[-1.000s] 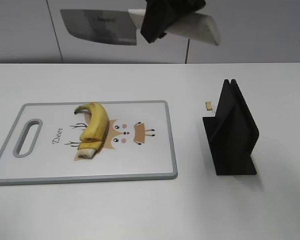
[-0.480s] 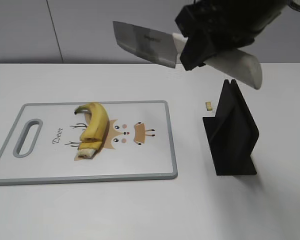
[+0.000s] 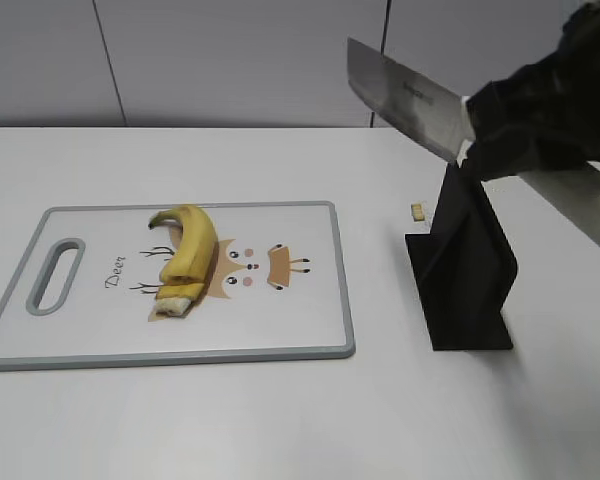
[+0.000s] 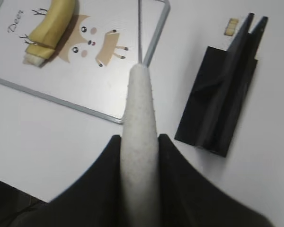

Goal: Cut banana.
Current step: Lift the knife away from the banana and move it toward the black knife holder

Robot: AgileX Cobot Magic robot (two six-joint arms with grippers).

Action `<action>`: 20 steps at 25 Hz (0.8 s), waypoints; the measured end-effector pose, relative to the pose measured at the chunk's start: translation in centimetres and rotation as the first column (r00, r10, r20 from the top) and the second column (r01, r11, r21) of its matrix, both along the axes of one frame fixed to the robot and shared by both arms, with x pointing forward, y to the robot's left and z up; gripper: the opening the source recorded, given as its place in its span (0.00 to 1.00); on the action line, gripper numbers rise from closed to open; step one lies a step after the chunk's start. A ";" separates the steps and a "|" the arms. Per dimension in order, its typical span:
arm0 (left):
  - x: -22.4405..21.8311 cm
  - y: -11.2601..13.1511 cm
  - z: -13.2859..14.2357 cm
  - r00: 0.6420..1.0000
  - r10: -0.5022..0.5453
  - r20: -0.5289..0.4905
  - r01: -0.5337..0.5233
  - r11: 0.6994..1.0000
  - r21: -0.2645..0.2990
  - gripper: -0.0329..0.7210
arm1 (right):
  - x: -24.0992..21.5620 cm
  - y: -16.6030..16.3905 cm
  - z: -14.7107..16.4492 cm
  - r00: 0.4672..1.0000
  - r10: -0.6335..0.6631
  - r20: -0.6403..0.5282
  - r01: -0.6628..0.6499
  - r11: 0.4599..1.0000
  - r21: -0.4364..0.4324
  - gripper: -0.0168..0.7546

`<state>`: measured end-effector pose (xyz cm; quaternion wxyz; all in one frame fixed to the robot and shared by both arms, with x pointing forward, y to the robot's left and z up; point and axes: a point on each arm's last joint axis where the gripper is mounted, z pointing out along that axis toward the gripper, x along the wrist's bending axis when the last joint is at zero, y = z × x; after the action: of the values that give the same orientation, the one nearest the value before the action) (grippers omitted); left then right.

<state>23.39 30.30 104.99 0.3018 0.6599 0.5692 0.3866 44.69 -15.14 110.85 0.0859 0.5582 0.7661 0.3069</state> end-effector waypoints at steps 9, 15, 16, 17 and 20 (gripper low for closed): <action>0.1 0.3 -0.3 0.999 0.027 0.036 -0.028 0.999 0.023 0.83 | -1.8 -2.7 -0.6 0.985 -0.169 0.038 0.170 0.985 -0.028 0.24; 0.1 0.3 -0.3 0.998 0.047 0.035 -0.047 0.999 -0.008 0.82 | -1.5 -3.7 -1.8 0.958 -0.282 0.055 0.286 0.956 -0.064 0.24; 0.1 0.3 -0.3 0.998 0.047 0.035 -0.047 0.999 -0.009 0.82 | -1.4 -3.8 -2.1 0.954 -0.293 0.065 0.297 0.952 -0.067 0.24; 0.1 0.3 -0.3 0.998 0.048 0.035 -0.048 0.999 -0.010 0.82 | -1.4 -3.8 -2.2 0.951 -0.300 0.073 0.305 0.950 -0.062 0.24; 0.1 0.3 -0.3 0.998 0.049 0.034 -0.049 0.999 -0.012 0.82 | -0.9 -3.6 -2.3 0.944 -0.315 0.095 0.319 0.947 -0.034 0.24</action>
<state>23.52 30.63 104.67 0.3056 0.6374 0.5819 0.4022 43.81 -18.71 108.55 0.1815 0.6577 0.6691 0.2944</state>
